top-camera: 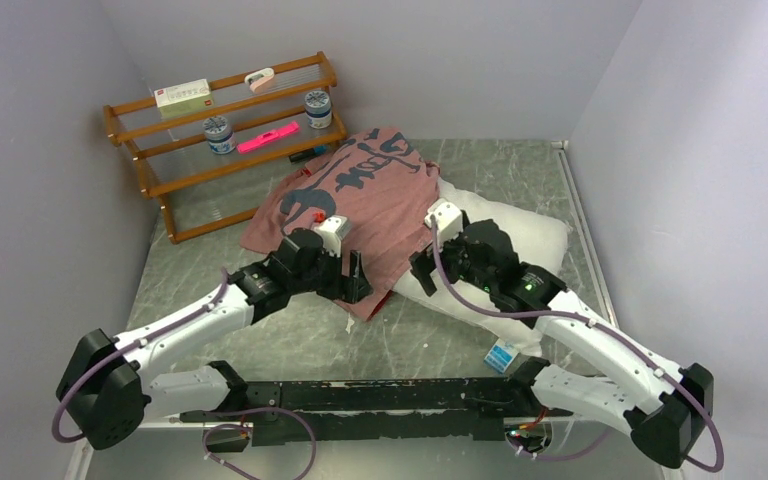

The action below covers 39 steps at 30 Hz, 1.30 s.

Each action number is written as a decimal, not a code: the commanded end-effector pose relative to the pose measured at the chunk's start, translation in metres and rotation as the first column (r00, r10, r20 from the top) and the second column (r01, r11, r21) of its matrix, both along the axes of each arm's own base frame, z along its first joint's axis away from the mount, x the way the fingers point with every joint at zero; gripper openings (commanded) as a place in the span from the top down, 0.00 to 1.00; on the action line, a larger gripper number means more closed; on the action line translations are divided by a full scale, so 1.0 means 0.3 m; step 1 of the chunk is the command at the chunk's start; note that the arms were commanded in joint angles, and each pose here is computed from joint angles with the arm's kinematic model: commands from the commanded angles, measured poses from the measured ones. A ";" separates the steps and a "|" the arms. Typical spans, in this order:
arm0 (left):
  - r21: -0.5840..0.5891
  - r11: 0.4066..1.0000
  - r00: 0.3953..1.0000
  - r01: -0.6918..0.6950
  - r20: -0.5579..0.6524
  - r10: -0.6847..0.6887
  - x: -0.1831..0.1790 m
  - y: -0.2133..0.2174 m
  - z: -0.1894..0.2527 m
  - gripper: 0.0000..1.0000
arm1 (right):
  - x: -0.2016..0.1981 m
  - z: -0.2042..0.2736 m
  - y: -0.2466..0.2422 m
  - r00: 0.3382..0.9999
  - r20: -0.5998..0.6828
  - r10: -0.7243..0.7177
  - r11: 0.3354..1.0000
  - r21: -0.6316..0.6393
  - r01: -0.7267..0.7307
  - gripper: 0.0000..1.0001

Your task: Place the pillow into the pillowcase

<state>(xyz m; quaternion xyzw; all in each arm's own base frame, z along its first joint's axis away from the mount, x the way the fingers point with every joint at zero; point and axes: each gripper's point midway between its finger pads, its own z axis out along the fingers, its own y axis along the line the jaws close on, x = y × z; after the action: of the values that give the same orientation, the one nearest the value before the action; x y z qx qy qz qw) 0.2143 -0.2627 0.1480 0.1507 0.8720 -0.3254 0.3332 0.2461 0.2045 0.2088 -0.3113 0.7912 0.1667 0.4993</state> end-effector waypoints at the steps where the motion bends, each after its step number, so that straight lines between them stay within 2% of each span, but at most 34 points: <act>1: -0.030 0.999 0.997 -0.020 0.079 0.023 0.055 -0.030 -0.016 0.16 | 0.025 0.052 -0.029 0.990 0.140 0.003 0.993 -0.117 0.014 0.00; 6: 0.075 0.997 0.997 -0.018 0.077 0.012 0.057 -0.077 -0.108 0.16 | 0.007 -0.036 -0.019 0.994 0.085 0.069 0.967 -0.253 -0.045 0.00; 8: 0.078 0.997 0.996 -0.003 0.089 -0.004 0.046 -0.102 -0.114 0.15 | -0.002 -0.047 -0.020 0.993 0.094 0.067 0.962 -0.272 -0.039 0.00; 11: 0.096 0.994 0.991 -0.053 0.127 0.041 0.055 -0.103 -0.120 0.13 | -0.008 -0.037 -0.016 0.991 0.114 0.065 0.968 -0.250 -0.034 0.00; 13: 0.136 0.985 0.984 -0.109 0.154 0.087 0.066 -0.088 -0.148 0.04 | -0.009 -0.025 -0.011 0.990 0.127 0.062 0.974 -0.226 -0.032 0.00; 20: 0.277 0.935 0.962 -0.224 0.216 0.167 0.085 -0.047 -0.222 0.06 | -0.008 -0.027 -0.019 0.991 0.128 0.035 0.976 -0.219 -0.006 0.00; 23: 0.288 0.924 0.953 -0.253 0.241 0.186 0.100 -0.037 -0.217 0.18 | -0.022 -0.041 -0.009 0.991 0.117 0.058 0.974 -0.223 -0.031 0.00; 24: 0.274 0.931 0.953 -0.242 0.248 0.175 0.100 -0.047 -0.204 0.31 | -0.026 -0.053 -0.005 0.992 0.106 0.066 0.972 -0.231 -0.040 0.00; 26: 0.251 0.942 0.954 -0.223 0.256 0.157 0.099 -0.061 -0.169 0.74 | -0.029 -0.088 -0.004 0.995 0.081 0.066 0.960 -0.276 -0.041 0.00; 27: 0.239 0.945 0.953 -0.223 0.256 0.160 0.098 -0.065 -0.144 0.87 | -0.027 -0.102 -0.008 0.996 0.076 0.055 0.952 -0.306 -0.029 0.00; 28: 0.228 0.949 0.954 -0.217 0.257 0.156 0.095 -0.069 -0.122 0.94 | -0.021 -0.117 -0.012 0.996 0.078 0.042 0.943 -0.332 -0.014 0.00; 31: 0.149 0.969 0.952 -0.196 0.266 0.152 0.076 -0.079 -0.020 0.95 | 0.005 -0.132 -0.006 0.995 0.098 0.019 0.937 -0.350 0.017 0.00; 35: 0.018 0.986 0.950 -0.164 0.273 0.153 0.042 -0.090 0.110 0.95 | 0.045 -0.126 0.043 0.990 0.138 0.010 0.954 -0.298 0.032 0.03; 38: -0.023 0.989 0.950 -0.145 0.276 0.146 0.028 -0.094 0.165 0.95 | 0.062 -0.138 0.077 0.989 0.150 0.002 0.967 -0.251 0.036 0.12; 39: -0.023 0.989 0.951 -0.145 0.273 0.146 0.026 -0.092 0.173 0.95 | 0.067 -0.136 0.087 0.988 0.155 -0.004 0.972 -0.232 0.040 0.20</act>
<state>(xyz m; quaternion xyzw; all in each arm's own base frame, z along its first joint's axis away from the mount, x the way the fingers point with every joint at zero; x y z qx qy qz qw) 0.2267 -0.2793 0.1670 0.1347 0.8419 -0.2334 0.4675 0.2520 0.2140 0.1565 -0.4054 0.7818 0.0202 0.4733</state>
